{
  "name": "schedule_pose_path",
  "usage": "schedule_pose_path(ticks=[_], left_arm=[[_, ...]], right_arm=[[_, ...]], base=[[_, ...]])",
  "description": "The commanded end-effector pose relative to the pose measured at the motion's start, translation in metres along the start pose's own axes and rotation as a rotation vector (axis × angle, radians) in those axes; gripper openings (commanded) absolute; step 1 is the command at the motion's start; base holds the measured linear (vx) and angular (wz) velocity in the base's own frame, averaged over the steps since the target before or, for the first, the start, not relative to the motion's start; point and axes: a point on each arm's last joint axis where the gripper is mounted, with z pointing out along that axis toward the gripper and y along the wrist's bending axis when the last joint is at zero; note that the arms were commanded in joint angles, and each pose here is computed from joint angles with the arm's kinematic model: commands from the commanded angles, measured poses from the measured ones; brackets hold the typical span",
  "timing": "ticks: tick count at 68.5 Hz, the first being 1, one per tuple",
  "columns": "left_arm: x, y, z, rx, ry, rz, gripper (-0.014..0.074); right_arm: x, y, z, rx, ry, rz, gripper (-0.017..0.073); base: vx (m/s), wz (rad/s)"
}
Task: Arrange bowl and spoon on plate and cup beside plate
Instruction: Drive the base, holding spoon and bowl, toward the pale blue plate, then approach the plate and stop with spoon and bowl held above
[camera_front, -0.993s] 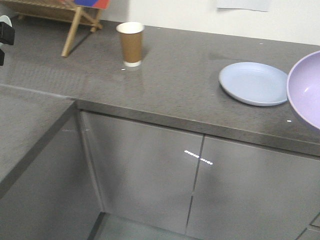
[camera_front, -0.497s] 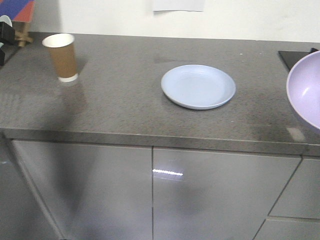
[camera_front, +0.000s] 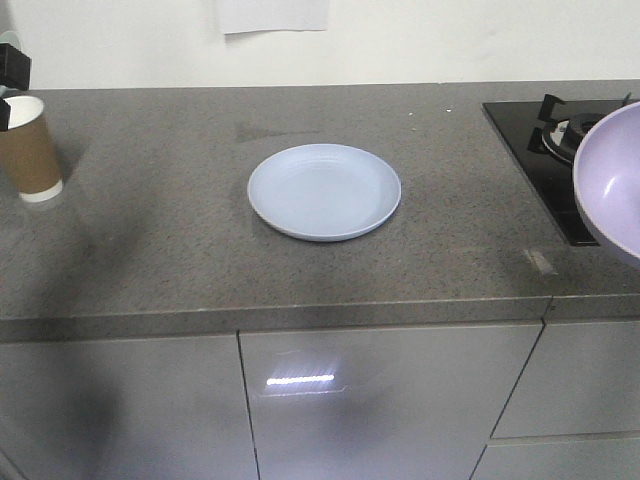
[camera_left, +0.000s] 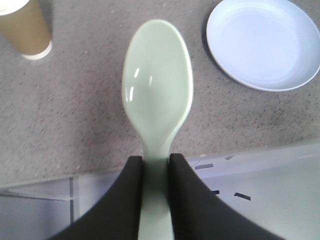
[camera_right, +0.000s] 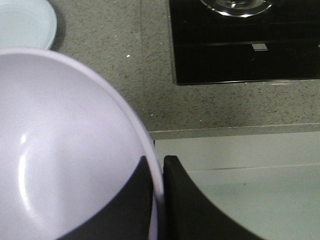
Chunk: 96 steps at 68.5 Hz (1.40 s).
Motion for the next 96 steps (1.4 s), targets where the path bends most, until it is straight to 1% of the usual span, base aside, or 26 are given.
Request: schedule_pose_path(ticks=[1, 32, 96], left_arm=[[-0.0024, -0.0025, -0.0169, 0.023, -0.071, 0.005, -0.0006], [-0.0024, -0.0025, -0.0169, 0.023, -0.071, 0.005, -0.0006], [-0.0024, -0.0025, -0.0169, 0.023, -0.071, 0.005, -0.0006]], right_arm=[[-0.009, -0.0012, -0.0113, 0.012, -0.099, -0.004, -0.0006], [-0.009, -0.0012, -0.0113, 0.012, -0.099, -0.004, -0.0006], [-0.009, -0.0012, -0.0113, 0.012, -0.099, -0.004, -0.0006]], base=[[0.13, -0.19], [0.16, -0.12], [0.17, -0.01]])
